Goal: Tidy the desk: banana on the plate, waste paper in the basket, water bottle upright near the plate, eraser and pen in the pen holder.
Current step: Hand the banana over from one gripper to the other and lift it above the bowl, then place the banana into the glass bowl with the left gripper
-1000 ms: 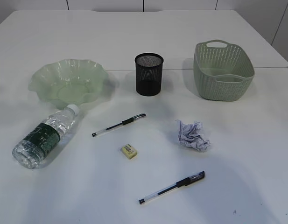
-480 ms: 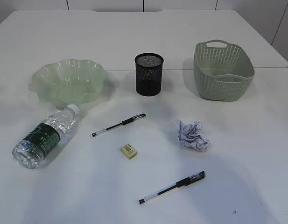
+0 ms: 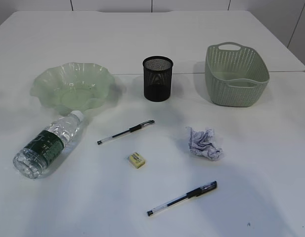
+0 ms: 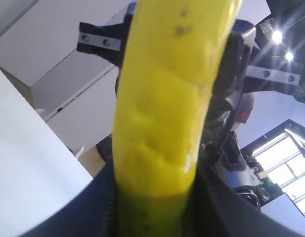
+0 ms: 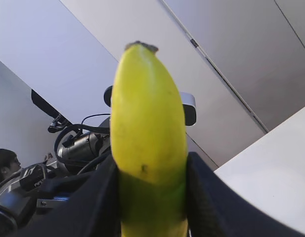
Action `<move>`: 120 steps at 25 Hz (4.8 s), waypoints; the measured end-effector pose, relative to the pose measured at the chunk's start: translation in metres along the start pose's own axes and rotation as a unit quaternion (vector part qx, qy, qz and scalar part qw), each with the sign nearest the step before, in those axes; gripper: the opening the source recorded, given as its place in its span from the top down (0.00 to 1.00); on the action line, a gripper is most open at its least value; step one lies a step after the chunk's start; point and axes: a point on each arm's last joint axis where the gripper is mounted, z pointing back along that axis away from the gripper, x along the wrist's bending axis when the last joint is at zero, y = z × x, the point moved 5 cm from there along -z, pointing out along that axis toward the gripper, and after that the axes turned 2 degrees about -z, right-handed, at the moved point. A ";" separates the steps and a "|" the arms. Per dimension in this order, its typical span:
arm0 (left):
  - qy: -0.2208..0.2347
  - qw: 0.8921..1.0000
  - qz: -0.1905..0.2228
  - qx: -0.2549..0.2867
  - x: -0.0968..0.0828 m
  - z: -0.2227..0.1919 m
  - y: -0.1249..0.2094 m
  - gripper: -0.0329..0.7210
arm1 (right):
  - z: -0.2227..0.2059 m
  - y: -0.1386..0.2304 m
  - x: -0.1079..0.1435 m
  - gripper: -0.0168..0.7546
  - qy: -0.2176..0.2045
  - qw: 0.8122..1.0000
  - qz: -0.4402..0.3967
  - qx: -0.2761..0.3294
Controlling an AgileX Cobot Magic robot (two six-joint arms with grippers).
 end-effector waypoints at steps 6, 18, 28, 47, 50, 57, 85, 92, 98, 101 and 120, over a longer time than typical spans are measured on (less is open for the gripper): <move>0.001 1.000 -0.001 -0.001 0.000 0.000 0.000 0.60 | 0.000 0.000 0.001 0.56 -0.002 1.000 -0.009 -0.002; 0.003 1.000 -0.006 -0.006 0.000 0.000 -0.002 0.61 | 0.000 -0.004 0.006 0.41 -0.020 0.999 -0.033 -0.014; 0.005 1.000 -0.006 -0.009 -0.001 0.000 -0.003 0.61 | 0.000 -0.002 0.003 0.36 -0.012 0.999 -0.030 -0.008; 0.004 1.000 -0.006 -0.010 -0.001 0.000 -0.003 0.61 | 0.000 0.003 -0.004 0.32 0.016 1.000 -0.023 0.009; 0.004 1.000 -0.006 -0.010 -0.001 0.000 -0.003 0.61 | 0.000 0.002 -0.003 0.32 0.012 1.000 -0.025 0.007; 0.002 1.000 -0.007 -0.006 0.000 0.000 -0.002 0.61 | 0.001 -0.003 0.004 0.32 0.002 1.000 -0.018 -0.002; -0.057 0.998 -0.032 0.022 0.019 0.012 0.002 0.61 | 0.014 -0.003 -0.019 0.32 0.109 0.994 0.005 0.021; -0.130 0.989 -0.058 0.030 0.040 0.016 0.003 0.61 | 0.016 -0.003 -0.025 0.32 0.128 0.991 0.013 0.020; -0.194 0.977 -0.085 -0.004 0.057 0.024 -0.010 0.61 | 0.021 0.003 -0.042 0.32 0.190 0.980 0.040 0.048; -0.226 0.967 -0.116 -0.026 0.064 0.028 -0.019 0.61 | 0.026 0.007 -0.052 0.32 0.228 0.970 0.058 0.069; -0.435 0.828 -0.353 -0.025 0.135 0.061 -0.055 0.61 | 0.054 0.013 -0.090 0.32 0.373 0.908 0.132 0.136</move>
